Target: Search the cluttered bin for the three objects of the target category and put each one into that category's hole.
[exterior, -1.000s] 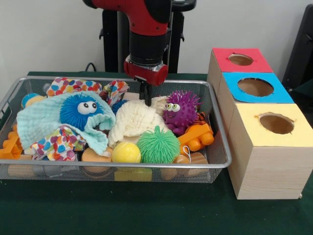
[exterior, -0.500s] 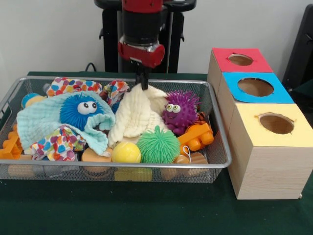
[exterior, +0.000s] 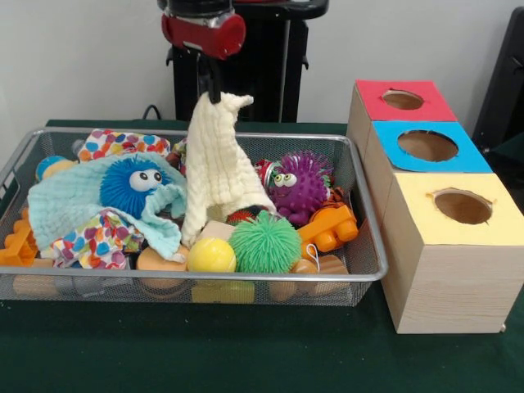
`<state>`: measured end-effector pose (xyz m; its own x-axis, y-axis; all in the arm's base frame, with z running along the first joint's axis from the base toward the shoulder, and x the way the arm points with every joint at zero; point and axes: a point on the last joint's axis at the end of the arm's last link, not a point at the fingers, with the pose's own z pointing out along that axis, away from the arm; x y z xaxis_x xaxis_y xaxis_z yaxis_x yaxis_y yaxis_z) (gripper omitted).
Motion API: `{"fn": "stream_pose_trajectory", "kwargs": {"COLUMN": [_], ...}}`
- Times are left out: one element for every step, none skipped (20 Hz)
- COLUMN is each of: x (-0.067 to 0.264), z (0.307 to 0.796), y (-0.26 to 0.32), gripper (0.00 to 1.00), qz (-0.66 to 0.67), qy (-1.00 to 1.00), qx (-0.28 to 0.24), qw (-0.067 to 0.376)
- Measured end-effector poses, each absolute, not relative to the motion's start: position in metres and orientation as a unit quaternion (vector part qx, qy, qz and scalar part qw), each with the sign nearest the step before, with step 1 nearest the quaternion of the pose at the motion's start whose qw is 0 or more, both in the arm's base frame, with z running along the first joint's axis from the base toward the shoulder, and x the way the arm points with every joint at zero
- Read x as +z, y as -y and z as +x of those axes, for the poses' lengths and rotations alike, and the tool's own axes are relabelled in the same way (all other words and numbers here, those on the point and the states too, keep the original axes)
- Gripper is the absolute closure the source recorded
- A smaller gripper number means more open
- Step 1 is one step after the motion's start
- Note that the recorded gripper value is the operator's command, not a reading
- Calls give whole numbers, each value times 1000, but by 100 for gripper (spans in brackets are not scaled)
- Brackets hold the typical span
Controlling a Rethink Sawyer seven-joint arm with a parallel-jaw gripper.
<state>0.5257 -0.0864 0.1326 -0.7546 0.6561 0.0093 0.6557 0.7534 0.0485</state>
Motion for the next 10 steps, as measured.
{"fn": "stream_pose_trajectory", "kwargs": {"x": [138, 144, 147, 152, 156, 163, 168, 171, 173, 176], "z": [527, 527, 528, 530, 531, 533, 534, 535, 536, 537], "y": [89, 91, 92, 95, 97, 100, 102, 103, 104, 105], "gripper": [100, 100, 100, 100, 100, 100, 100, 100, 100, 100], "qz": [351, 352, 352, 353, 353, 354, 354, 354, 353, 353], "qy": [-936, -936, -936, -935, -935, -935, -935, -935, -935, -935], "qx": [25, 26, 27, 28, 29, 31, 33, 34, 35, 36], "qw": [3, 2, 2, 2, 3, 4, 5, 6, 6, 7]}}
